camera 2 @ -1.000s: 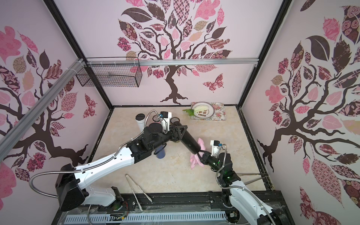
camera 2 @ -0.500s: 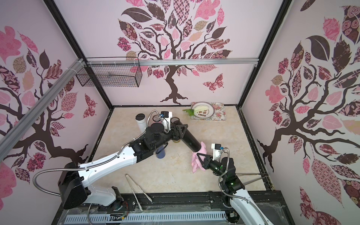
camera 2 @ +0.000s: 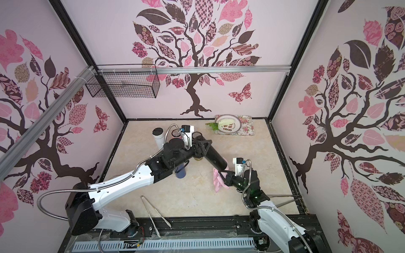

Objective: Wipe the surface of the thermos
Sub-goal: Wipe the dirt from the surface of the thermos.

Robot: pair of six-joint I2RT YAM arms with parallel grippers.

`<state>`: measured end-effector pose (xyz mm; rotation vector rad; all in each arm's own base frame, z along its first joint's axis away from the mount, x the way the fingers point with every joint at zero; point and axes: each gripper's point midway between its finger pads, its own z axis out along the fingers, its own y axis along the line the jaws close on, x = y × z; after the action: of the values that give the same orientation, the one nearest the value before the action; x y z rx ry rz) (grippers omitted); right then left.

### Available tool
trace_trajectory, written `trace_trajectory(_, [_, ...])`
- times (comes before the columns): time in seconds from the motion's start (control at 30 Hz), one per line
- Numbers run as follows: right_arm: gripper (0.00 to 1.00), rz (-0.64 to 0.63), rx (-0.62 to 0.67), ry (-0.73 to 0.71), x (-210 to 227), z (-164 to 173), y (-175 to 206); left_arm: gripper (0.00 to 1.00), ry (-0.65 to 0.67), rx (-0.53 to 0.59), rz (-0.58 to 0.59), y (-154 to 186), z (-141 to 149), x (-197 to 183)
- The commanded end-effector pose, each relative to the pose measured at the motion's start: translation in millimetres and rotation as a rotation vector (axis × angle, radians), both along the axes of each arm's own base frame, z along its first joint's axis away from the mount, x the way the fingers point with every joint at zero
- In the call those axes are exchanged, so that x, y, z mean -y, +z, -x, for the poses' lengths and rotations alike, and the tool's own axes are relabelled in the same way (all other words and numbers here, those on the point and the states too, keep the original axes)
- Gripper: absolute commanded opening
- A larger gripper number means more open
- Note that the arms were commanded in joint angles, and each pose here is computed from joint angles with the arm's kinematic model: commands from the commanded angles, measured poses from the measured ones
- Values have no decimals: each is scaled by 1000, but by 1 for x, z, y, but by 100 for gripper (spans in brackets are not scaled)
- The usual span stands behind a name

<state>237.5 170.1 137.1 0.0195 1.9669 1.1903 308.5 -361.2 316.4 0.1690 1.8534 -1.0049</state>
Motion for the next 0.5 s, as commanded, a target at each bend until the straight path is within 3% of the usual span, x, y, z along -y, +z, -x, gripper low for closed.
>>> trace_trajectory(0.0, [0,-20,149,62,-8,7,35,0,4,47,50,15,-3,1])
trace_trajectory(0.23, [0,53,230,-70,19,14,44,0,-43,9,-23,-8,-1,11])
trace_trajectory(0.47, [0,1,251,-78,17,10,55,0,-65,-22,-22,-21,5,11])
